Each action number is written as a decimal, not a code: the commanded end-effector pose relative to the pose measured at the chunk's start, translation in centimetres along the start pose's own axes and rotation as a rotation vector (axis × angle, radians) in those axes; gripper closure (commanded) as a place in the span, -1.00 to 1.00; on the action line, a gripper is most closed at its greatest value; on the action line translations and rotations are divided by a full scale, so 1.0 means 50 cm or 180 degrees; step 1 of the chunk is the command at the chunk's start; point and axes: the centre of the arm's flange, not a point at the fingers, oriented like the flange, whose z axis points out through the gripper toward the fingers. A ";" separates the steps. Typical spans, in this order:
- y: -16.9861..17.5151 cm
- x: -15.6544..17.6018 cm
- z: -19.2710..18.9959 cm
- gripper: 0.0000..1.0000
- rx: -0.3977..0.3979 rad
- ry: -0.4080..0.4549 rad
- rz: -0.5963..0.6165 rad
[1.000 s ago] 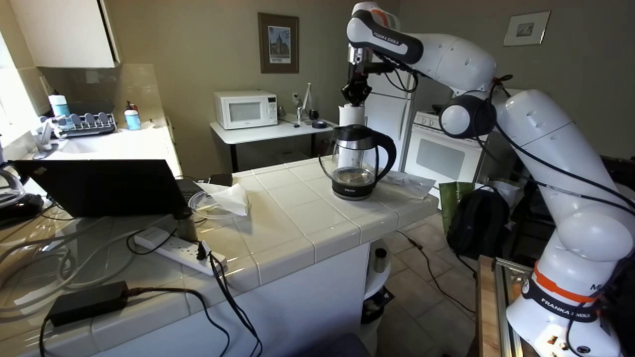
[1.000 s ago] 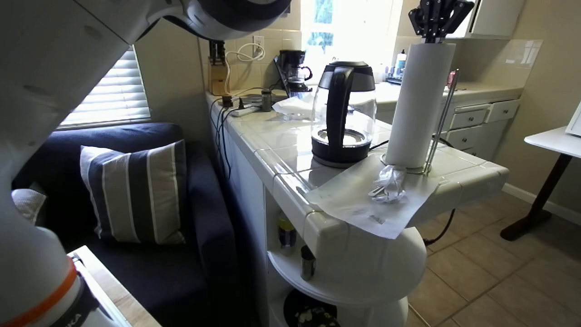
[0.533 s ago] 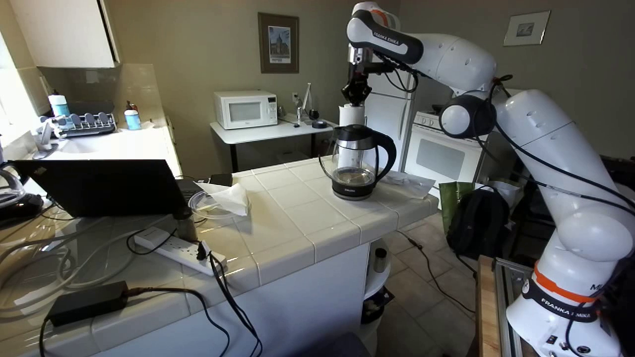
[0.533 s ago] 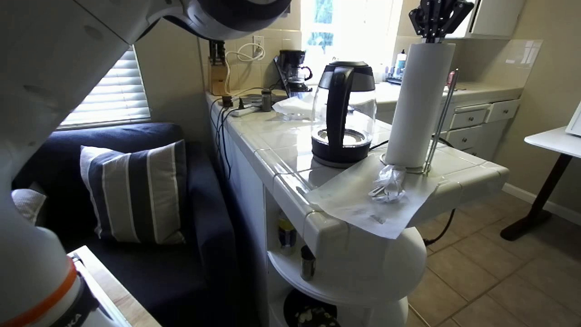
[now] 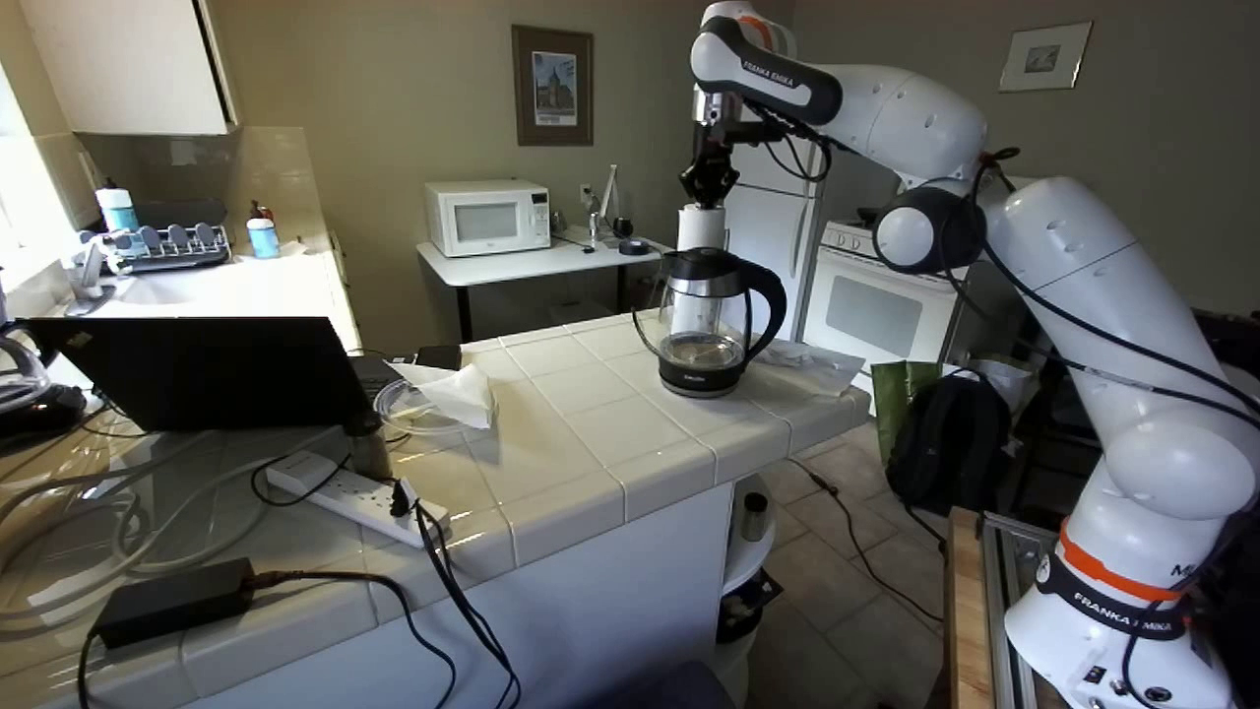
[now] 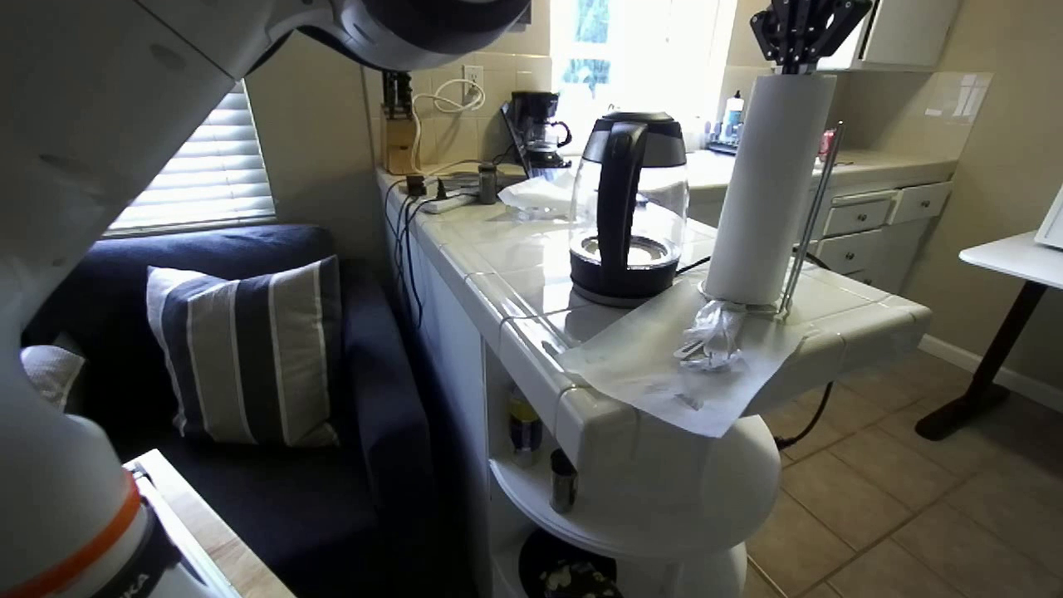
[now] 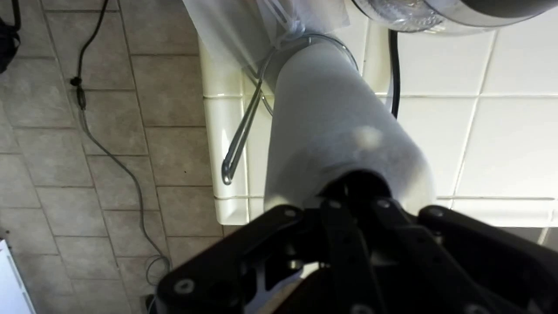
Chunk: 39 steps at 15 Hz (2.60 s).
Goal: Move the toilet paper roll and stand to the back right side of the counter.
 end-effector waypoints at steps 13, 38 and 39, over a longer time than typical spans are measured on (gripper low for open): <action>0.012 0.019 -0.088 0.91 0.0070 0.0041 -0.0075; -0.162 -0.284 -0.344 -1.00 0.0071 -0.0161 -0.0340; -0.161 -0.284 -0.343 -1.00 0.0069 -0.0164 -0.0338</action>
